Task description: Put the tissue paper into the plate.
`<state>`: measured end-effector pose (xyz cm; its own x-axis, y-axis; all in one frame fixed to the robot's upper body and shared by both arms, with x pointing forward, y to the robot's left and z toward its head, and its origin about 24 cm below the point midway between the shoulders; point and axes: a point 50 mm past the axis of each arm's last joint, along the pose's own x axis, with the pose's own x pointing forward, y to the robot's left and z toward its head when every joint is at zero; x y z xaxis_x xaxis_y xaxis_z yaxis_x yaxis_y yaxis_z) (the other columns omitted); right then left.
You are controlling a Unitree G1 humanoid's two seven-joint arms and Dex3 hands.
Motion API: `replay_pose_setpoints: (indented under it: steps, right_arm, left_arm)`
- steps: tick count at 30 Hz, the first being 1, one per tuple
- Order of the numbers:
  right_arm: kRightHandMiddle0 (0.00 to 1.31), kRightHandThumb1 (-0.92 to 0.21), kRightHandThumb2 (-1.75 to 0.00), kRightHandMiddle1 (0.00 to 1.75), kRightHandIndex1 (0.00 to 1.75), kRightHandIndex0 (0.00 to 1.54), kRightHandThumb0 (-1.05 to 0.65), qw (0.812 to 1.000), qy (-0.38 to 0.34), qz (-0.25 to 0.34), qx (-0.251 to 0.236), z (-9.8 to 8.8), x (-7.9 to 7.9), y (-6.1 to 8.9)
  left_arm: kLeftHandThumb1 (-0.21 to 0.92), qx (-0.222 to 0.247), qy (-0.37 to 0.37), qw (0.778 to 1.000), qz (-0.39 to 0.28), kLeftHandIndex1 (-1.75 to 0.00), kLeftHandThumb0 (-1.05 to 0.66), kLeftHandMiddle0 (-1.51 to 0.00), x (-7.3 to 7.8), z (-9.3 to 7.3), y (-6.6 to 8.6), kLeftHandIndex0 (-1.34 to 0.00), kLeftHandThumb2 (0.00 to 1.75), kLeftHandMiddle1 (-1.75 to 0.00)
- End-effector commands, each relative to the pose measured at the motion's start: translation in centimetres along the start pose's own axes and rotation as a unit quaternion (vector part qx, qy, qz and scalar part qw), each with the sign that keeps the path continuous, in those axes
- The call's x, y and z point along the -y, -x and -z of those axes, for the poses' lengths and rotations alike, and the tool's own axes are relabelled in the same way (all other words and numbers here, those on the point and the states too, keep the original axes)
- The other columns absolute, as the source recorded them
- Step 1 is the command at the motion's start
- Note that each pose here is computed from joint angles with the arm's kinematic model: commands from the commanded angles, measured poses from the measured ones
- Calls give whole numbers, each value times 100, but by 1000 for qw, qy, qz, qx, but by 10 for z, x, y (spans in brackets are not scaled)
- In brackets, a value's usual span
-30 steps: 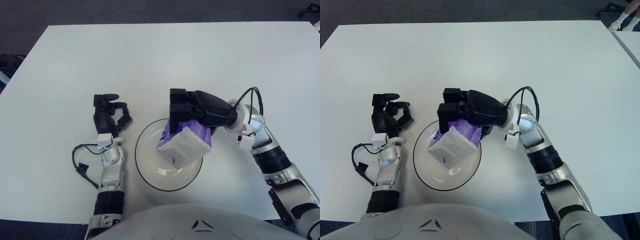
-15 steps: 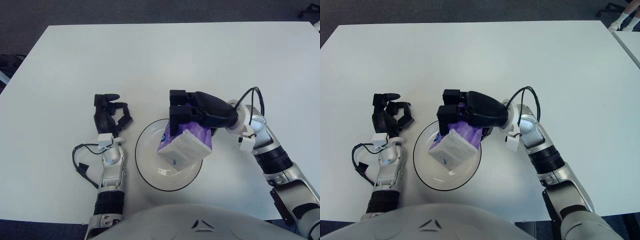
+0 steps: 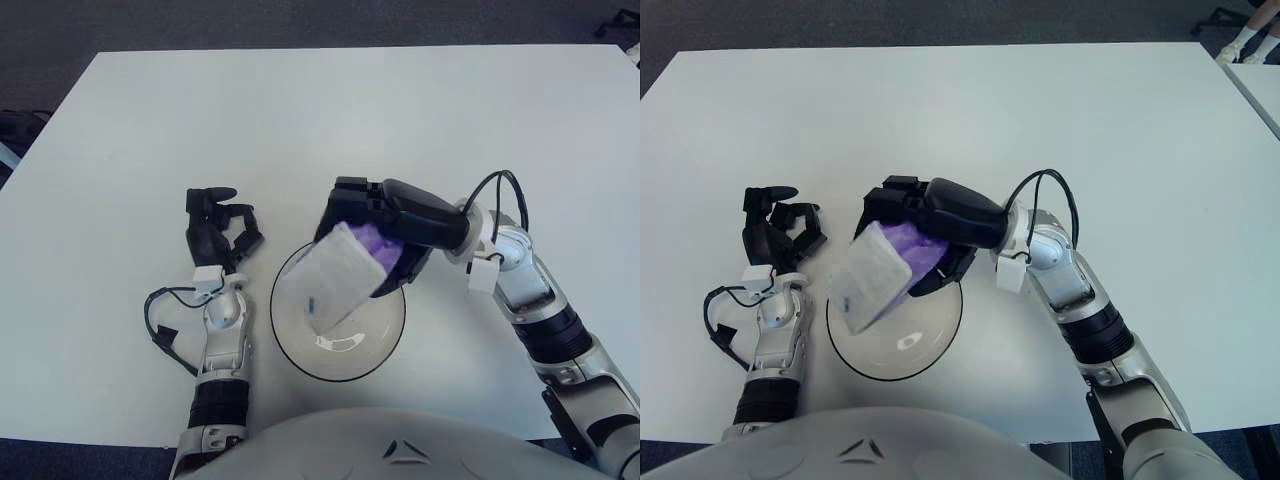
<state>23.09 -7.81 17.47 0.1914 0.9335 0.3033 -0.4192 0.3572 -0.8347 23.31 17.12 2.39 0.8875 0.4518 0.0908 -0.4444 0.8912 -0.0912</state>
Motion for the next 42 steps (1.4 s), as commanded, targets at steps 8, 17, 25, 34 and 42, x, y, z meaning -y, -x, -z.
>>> replay_pose_setpoints:
  steps: [8,17,25,34,42]
  right_arm:
    - [0,-92,-100,2,0,0,-90,999,-48,14,-6,1,2,5]
    - [0,-92,-94,0,0,0,-101,1000,-27,-12,-11,0,3,6]
    - [0,-92,-95,0,0,0,-103,999,2,-27,-17,3,7,7]
    - [0,-92,-93,0,0,0,-104,999,11,-43,-16,2,15,9]
    - [0,-92,-94,0,0,0,-104,999,16,-24,-14,0,19,12]
  left_arm:
    - [68,-114,-30,993,-12,-175,0,-51,-15,45,23,-25,76,-139]
    - [73,-112,-30,993,-14,-175,0,-50,-14,45,23,-22,69,-137]
    - [74,-109,-35,993,-18,-175,0,-49,-14,43,24,-21,69,-138]
    - [71,-99,-46,994,-21,-175,0,-50,-12,36,26,-21,73,-141]
    - [67,-99,-46,994,-16,-175,0,-52,-12,35,26,-25,78,-139]
